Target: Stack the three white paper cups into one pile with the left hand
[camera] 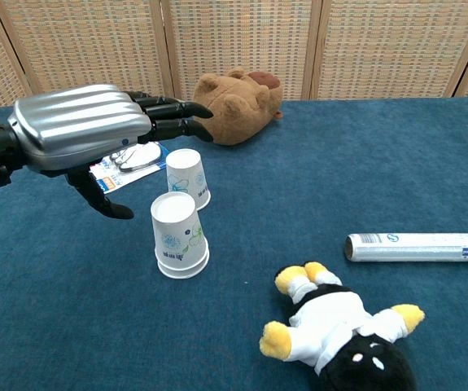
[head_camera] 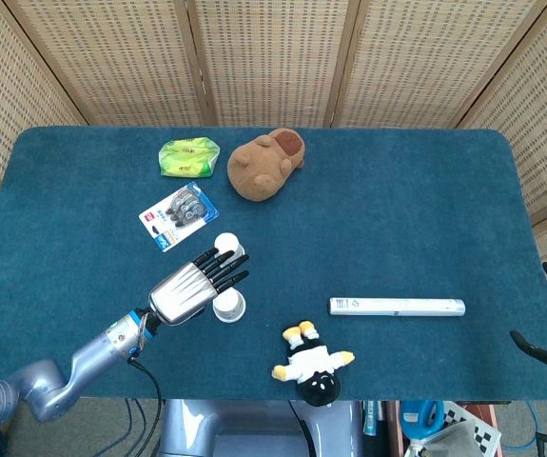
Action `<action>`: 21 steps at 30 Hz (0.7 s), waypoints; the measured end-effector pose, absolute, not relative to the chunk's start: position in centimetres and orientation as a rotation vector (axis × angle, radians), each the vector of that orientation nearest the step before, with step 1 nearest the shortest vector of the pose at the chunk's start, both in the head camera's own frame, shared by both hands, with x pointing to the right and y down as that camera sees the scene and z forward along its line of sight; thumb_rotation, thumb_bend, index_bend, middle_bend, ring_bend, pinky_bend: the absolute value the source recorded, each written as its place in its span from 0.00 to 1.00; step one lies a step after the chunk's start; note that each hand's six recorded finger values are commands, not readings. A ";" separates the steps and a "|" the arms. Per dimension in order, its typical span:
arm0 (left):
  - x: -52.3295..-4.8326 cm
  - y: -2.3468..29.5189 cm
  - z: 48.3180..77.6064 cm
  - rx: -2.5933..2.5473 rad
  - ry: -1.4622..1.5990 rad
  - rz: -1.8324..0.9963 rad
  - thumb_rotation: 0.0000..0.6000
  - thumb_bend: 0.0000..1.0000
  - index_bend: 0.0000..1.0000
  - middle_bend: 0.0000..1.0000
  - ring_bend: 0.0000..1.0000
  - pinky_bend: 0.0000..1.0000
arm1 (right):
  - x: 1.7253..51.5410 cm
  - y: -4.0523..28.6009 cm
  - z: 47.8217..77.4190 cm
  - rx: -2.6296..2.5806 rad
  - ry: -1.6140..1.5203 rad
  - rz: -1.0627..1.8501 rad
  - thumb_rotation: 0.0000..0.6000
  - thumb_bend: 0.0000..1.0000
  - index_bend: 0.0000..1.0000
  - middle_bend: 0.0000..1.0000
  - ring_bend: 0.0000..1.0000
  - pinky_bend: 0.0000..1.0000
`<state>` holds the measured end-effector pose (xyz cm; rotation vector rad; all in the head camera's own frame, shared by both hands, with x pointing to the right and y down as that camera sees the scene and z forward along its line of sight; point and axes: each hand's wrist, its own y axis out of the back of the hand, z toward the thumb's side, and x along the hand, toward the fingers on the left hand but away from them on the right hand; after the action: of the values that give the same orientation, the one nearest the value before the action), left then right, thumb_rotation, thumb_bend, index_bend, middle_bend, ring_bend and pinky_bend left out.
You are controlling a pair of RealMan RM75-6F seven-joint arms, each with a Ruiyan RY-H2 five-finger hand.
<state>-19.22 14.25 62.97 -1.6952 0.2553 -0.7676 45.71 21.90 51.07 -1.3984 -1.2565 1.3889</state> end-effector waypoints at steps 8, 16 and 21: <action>-19.0 12.0 62.8 -1.662 0.347 -0.809 1.00 0.16 0.10 0.02 0.09 0.15 | 46.0 21.8 51.2 -1.397 -1.259 1.401 1.00 0.00 0.00 0.00 0.00 0.00; -19.1 8.0 62.5 -1.677 0.447 -0.907 1.00 0.16 0.10 0.02 0.09 0.15 | 46.2 21.6 51.6 -1.395 -1.256 1.415 1.00 0.00 0.00 0.00 0.00 0.00; -18.7 6.8 64.8 -1.727 0.466 -1.004 1.00 0.16 0.10 0.02 0.09 0.15 | 46.3 21.5 51.8 -1.388 -1.258 1.428 1.00 0.00 0.00 0.00 0.00 0.00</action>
<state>-18.75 6.78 64.82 -1.7268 0.4663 -1.0044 46.33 21.49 51.80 -1.3881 -1.2577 1.4282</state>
